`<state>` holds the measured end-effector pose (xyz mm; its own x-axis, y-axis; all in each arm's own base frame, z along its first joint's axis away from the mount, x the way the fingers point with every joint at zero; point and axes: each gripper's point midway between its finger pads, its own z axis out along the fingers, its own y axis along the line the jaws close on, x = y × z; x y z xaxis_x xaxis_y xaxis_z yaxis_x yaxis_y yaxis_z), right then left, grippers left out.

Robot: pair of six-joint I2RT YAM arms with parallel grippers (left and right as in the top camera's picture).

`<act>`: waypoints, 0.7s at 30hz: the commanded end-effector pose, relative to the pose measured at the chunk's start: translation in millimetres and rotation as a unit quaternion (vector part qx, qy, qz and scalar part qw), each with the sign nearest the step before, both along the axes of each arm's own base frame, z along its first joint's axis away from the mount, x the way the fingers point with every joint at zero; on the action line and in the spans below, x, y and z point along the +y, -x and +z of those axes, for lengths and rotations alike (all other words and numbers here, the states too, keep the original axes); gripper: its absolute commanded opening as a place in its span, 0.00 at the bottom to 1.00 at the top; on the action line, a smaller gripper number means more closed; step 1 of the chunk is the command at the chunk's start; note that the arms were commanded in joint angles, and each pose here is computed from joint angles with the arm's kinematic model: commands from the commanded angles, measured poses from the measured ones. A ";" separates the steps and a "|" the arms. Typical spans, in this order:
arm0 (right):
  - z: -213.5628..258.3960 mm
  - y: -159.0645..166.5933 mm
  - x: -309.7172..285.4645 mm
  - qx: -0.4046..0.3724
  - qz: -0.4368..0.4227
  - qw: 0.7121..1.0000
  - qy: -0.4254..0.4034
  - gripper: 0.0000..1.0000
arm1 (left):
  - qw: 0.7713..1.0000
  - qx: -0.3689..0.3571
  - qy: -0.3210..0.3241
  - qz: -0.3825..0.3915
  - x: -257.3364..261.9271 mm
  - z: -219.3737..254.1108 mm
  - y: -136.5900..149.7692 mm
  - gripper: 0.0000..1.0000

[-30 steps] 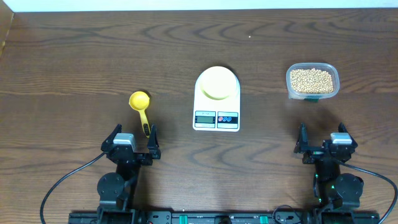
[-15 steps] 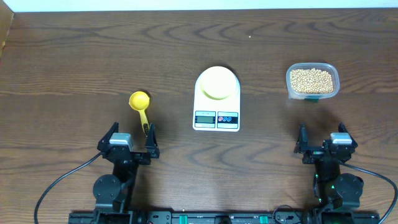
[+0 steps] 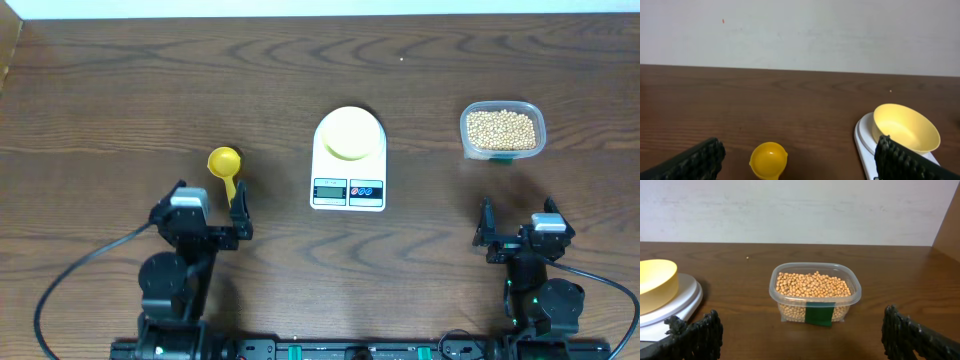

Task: Scoop item into bowl and weigh 50g on scale
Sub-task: 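Raise the left arm and move the left gripper over the yellow scoop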

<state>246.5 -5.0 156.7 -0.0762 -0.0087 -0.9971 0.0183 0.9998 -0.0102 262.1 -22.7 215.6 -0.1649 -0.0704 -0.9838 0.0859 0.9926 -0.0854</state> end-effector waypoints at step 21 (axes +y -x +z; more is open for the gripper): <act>-0.4 0.3 -1.5 0.000 -0.004 1.000 -0.007 0.99 | 0.998 0.058 -0.016 0.013 4.6 71.1 -21.7 0.97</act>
